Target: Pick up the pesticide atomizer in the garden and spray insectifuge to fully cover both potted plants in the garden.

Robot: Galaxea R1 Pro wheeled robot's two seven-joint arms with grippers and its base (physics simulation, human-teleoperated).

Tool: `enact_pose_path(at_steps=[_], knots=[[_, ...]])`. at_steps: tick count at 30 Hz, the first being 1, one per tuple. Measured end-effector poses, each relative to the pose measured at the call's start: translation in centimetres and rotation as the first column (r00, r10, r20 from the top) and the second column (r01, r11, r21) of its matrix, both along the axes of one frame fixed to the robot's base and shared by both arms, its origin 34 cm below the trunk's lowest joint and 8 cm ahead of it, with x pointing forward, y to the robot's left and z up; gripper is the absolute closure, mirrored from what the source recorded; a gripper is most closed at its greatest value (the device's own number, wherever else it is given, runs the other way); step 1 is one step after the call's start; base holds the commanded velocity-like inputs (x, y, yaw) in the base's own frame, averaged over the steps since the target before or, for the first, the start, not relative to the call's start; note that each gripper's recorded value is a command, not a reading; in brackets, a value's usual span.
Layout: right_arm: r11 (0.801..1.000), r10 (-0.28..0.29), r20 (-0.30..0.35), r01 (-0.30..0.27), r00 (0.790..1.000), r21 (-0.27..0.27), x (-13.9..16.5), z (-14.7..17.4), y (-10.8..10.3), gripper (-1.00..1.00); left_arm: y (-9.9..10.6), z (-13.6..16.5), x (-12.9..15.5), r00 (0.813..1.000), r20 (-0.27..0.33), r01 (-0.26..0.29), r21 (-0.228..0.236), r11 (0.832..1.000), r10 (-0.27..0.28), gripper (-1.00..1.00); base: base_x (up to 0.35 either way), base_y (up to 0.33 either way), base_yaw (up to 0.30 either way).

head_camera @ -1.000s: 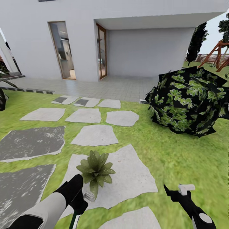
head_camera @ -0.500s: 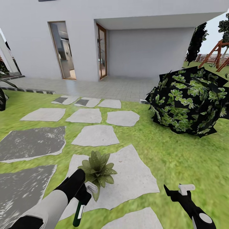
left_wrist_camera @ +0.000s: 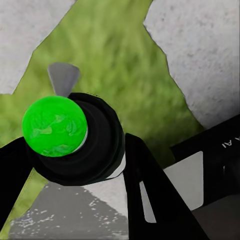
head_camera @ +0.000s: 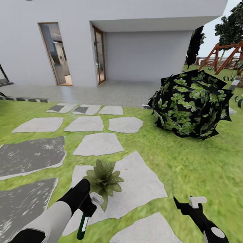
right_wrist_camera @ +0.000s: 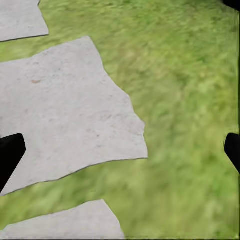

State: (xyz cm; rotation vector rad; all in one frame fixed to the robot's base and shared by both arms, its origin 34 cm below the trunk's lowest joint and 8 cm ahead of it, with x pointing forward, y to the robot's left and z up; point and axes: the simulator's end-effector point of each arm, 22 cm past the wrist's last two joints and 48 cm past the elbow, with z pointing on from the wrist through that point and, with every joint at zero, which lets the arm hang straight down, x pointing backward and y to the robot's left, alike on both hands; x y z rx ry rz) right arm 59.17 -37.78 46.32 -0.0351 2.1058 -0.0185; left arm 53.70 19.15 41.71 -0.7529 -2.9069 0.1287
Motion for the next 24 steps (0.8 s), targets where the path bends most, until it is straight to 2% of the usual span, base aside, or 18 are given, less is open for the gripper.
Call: enact_pose_path(at_steps=[4, 13, 18, 24], knots=[[1.0, 0.001, -0.004, -0.001, 1.0, 0.003, -0.1, -0.2, 0.1, -1.0, 0.8, 0.1, 0.4, 1.0, 0.011, -0.005, 0.009, 1.0, 0.005, 1.0, -0.136, 0.291, -0.228], [1.0, 0.003, -0.005, -0.003, 1.0, 0.004, -0.1, -0.2, 0.3, -1.0, 2.2, 0.1, 0.7, 1.0, 0.019, -0.014, 0.021, 1.0, 0.013, 1.0, -0.116, 0.293, -0.015], [1.0, 0.001, -0.005, -0.001, 1.0, 0.005, -0.1, -0.2, 0.2, -1.0, 2.6, 0.1, 0.8, 1.0, 0.022, -0.02, 0.023, 1.0, 0.02, 1.0, -0.006, 0.307, 0.0], [1.0, 0.001, -0.003, -0.001, 1.0, 0.005, -0.1, -0.1, 0.2, -1.0, 2.2, 1.5, 3.0, 0.996, 0.083, -0.043, -0.001, 0.999, 0.043, 1.0, 0.126, 0.325, 0.0]])
